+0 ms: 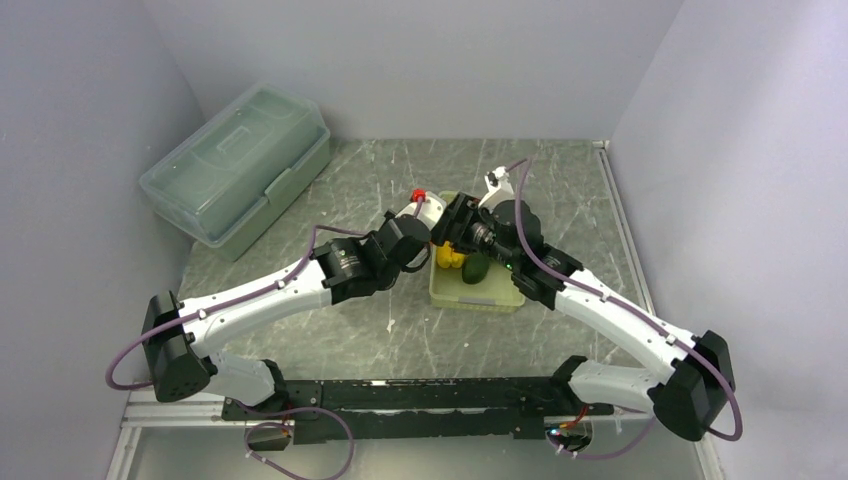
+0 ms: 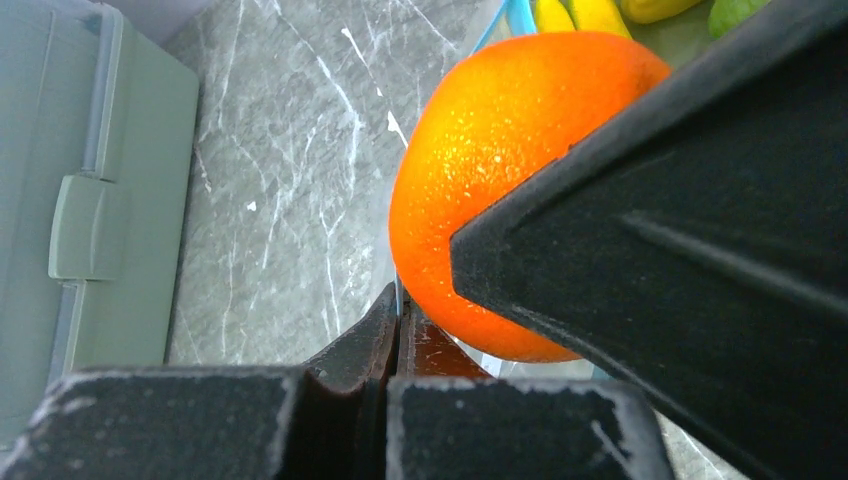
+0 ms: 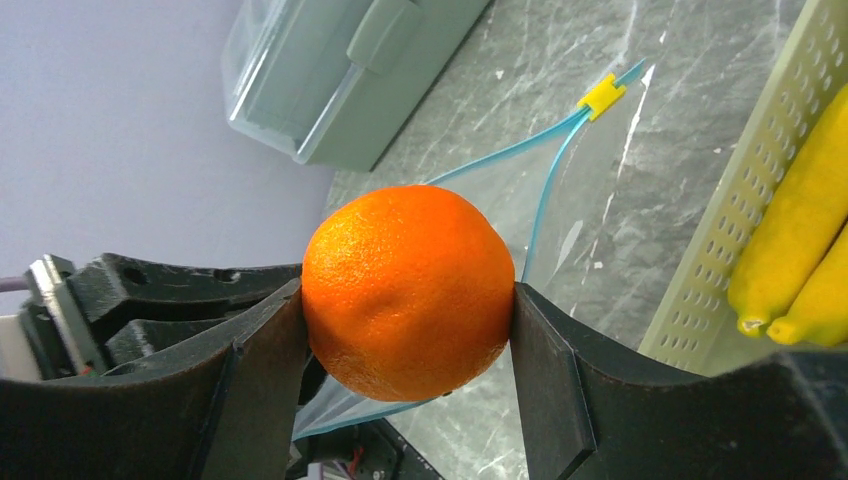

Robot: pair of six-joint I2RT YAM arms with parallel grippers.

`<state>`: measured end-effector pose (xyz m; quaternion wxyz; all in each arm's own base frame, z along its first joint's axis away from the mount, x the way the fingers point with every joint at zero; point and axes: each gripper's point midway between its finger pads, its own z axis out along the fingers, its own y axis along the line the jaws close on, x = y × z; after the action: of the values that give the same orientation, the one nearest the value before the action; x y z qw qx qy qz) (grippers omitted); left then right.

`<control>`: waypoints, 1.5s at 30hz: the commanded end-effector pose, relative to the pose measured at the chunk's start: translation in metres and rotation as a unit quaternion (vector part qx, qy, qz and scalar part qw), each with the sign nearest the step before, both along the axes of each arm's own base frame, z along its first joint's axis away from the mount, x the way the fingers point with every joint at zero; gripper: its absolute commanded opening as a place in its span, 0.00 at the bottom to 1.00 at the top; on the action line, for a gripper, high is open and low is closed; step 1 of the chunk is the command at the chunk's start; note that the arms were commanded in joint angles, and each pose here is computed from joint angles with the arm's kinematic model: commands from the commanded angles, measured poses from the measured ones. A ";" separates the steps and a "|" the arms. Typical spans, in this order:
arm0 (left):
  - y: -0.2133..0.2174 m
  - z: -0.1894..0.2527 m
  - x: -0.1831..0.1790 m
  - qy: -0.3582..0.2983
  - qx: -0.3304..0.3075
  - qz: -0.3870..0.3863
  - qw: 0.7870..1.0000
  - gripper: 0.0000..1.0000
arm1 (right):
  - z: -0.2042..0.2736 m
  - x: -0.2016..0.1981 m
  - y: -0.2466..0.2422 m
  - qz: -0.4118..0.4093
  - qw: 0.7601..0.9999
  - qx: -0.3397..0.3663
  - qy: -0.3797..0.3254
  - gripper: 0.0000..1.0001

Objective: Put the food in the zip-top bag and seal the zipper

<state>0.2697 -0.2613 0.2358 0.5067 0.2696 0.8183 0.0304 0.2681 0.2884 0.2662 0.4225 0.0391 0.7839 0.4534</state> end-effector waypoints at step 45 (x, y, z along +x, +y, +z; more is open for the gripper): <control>0.012 0.033 0.006 -0.039 -0.020 0.045 0.998 0.00 | 0.000 -0.020 -0.036 -0.063 0.984 -0.143 -0.085 1.00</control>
<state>0.2739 -0.2528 0.2506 0.5227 0.2439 0.8155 0.0479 0.2504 0.2699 0.2584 0.4897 -0.0143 0.8082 0.3267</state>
